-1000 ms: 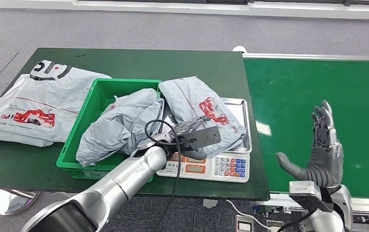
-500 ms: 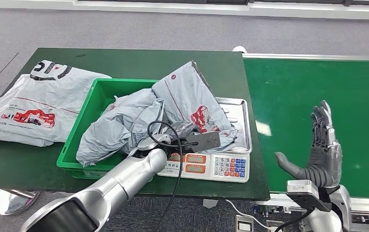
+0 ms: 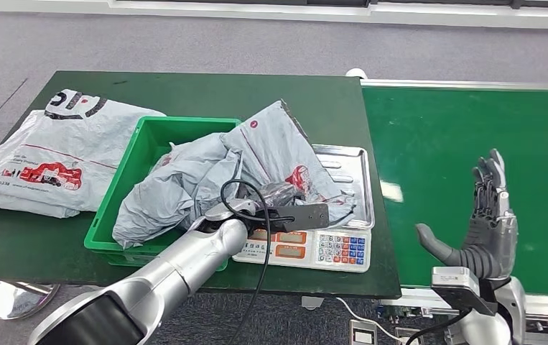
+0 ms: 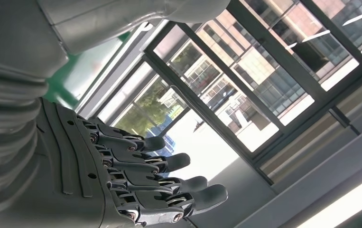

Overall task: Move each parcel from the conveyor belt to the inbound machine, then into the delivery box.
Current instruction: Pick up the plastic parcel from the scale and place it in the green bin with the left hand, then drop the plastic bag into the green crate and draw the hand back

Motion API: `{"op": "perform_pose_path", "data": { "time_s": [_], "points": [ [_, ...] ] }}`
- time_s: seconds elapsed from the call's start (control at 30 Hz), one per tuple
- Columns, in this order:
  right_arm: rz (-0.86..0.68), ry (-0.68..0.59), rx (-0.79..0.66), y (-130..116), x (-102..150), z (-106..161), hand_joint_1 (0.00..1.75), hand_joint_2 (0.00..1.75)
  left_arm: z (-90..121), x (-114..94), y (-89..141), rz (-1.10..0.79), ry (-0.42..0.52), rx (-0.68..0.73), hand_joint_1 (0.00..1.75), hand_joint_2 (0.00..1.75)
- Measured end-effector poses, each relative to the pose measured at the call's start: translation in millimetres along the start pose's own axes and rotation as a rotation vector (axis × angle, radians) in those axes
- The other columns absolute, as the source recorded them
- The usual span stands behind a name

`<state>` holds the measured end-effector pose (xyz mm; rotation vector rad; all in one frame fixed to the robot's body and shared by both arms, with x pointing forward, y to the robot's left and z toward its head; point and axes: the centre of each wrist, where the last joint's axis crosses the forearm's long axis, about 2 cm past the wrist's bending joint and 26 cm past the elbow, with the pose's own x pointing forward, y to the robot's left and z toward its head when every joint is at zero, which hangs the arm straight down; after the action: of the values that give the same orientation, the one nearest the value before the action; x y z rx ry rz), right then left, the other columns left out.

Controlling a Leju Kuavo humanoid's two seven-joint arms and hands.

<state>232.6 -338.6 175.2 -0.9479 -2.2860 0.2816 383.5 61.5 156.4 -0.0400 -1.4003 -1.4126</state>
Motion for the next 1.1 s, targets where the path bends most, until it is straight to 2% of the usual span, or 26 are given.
{"op": "perform_pose_path", "data": {
  "time_s": [0.2,0.27,0.43,0.53,0.6,0.7,0.8,1.0,1.1],
  "points": [
    [0.001,0.005,-0.004,-1,0,1,0.0,1.75,0,4,0,0.033,-0.087,0.038,1.75,1.75],
    [-0.001,0.004,-0.004,-1,0,1,0.0,1.75,1,6,-1,0.06,-0.179,0.115,1.75,1.75],
    [-0.023,0.001,-0.009,-3,1,0,0.0,1.75,18,15,15,0.071,-0.533,0.501,1.75,1.75],
    [-0.041,-0.002,-0.024,-5,-1,-1,0.0,1.75,44,19,29,0.015,-0.709,0.741,1.75,1.75],
    [-0.047,-0.01,-0.037,-7,-2,-1,0.0,1.75,65,22,39,-0.005,-0.786,0.903,1.75,1.75],
    [-0.046,-0.019,-0.049,-11,-5,-1,0.0,1.75,95,27,52,-0.004,-0.861,1.086,1.75,1.75],
    [-0.044,-0.022,-0.05,-13,-6,0,0.0,1.75,116,32,58,-0.025,-0.915,1.159,1.75,1.75],
    [-0.041,-0.024,-0.05,-14,-6,1,0.0,1.75,126,34,61,-0.044,-0.942,1.188,1.75,1.75],
    [-0.034,-0.018,-0.053,-15,-6,4,0.0,1.75,143,34,62,-0.072,-0.951,1.284,1.75,1.75]
  ]
}}
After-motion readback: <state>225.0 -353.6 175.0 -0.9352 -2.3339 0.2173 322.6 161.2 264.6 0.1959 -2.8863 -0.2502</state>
